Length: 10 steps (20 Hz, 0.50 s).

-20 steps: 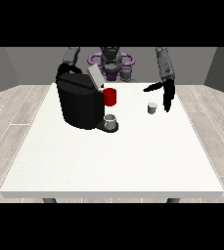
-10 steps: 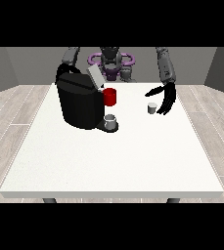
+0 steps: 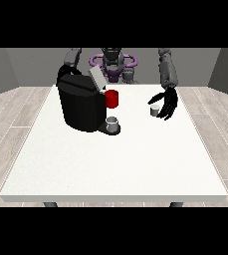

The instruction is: Insert the coffee pod into the coffee machine and close the lid

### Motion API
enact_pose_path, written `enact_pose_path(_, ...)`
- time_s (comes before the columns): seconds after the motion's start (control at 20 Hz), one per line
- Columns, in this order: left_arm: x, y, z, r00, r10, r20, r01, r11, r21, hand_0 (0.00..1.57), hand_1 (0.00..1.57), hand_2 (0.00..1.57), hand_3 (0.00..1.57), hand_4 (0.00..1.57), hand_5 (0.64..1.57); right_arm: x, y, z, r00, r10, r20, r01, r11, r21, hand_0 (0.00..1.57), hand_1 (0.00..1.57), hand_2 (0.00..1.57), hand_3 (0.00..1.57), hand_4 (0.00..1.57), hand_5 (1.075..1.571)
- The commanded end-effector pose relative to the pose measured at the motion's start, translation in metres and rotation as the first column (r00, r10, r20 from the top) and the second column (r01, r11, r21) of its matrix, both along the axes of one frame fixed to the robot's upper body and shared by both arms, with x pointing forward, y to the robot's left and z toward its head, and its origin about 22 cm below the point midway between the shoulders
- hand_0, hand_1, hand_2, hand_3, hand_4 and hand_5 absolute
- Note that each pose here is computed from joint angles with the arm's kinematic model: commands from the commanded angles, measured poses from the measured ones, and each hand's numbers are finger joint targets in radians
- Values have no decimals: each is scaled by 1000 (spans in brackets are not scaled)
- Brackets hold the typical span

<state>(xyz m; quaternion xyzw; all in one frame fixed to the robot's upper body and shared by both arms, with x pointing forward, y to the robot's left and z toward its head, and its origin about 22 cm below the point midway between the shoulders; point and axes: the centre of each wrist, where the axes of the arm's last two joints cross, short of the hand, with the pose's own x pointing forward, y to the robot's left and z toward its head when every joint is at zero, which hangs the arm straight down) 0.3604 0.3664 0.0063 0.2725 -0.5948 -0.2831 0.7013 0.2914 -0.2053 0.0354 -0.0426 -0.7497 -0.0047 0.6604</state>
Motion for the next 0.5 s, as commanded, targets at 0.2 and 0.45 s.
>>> enact_pose_path(0.2,6,5,2,991,21,134,-29,998,63,775,775,917,692,351,1571,-2,-6,3,1000,0,27,0,1000,-9,0,0,0,0,500,1571)
enact_pose_path(0.45,6,-7,-4,991,-26,129,6,988,153,971,971,1086,863,323,1571,-1,-13,-10,1000,-18,-2,18,999,45,0,0,0,0,515,1571)
